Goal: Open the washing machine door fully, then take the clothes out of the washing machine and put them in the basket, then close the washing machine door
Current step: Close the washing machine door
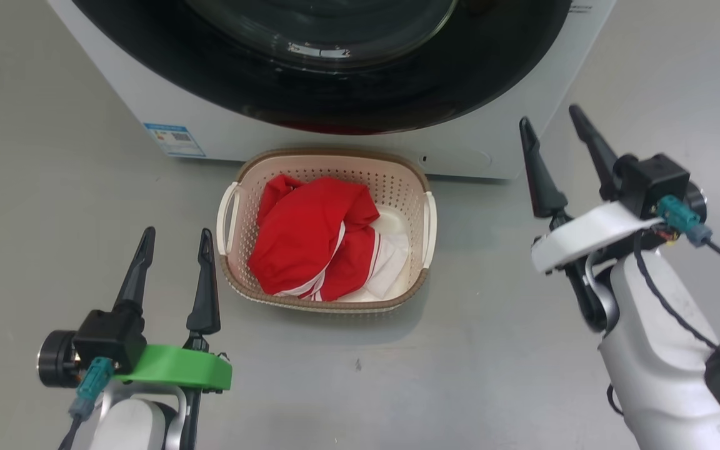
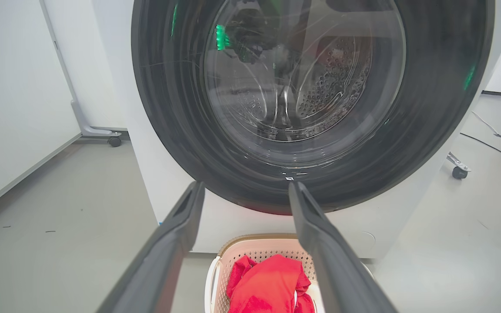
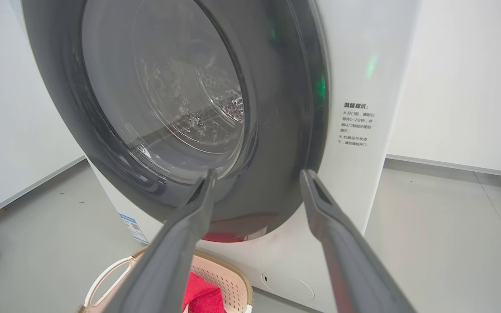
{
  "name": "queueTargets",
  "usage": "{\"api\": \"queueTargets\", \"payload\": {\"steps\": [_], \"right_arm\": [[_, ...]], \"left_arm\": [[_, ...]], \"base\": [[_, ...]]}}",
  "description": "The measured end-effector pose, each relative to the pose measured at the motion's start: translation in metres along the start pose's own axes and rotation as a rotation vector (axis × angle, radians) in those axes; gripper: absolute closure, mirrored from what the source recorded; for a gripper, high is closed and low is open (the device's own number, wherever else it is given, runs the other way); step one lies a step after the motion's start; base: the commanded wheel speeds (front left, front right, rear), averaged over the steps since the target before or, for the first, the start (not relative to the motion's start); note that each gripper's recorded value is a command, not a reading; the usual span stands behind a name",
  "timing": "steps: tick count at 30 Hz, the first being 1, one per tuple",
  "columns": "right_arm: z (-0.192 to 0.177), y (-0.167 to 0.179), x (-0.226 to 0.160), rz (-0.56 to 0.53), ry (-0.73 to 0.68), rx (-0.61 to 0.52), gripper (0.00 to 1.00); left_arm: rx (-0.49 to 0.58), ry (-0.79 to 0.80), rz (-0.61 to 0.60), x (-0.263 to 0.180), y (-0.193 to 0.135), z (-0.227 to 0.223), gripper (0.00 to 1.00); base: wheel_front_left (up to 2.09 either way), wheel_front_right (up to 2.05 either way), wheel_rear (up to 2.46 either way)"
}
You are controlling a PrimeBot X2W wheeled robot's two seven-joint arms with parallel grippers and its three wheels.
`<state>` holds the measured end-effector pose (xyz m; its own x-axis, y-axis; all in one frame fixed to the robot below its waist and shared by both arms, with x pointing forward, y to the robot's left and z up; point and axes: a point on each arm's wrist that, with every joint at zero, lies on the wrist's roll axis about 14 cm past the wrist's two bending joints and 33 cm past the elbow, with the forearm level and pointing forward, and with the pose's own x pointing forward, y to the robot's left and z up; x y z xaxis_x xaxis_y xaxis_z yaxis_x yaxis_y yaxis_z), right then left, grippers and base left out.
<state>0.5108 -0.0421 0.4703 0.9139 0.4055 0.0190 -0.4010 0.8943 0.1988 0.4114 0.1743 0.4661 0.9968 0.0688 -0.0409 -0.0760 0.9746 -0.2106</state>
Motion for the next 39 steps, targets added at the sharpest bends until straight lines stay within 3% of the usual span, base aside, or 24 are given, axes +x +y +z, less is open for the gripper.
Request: {"api": "queueTargets", "payload": {"steps": [21, 39], "right_arm": [[0.004, -0.016, -0.103, -0.169, 0.009, 0.021, 0.00], [0.008, -0.008, -0.156, -0.224, -0.007, 0.028, 0.00]], "left_arm": [[-0.044, 0.062, -0.074, -0.036, -0.024, -0.013, 0.00], [-0.051, 0.073, -0.117, -0.059, -0.036, -0.012, 0.00]], "base": [[0.00, 0.00, 0.00], [0.00, 0.00, 0.00]]}}
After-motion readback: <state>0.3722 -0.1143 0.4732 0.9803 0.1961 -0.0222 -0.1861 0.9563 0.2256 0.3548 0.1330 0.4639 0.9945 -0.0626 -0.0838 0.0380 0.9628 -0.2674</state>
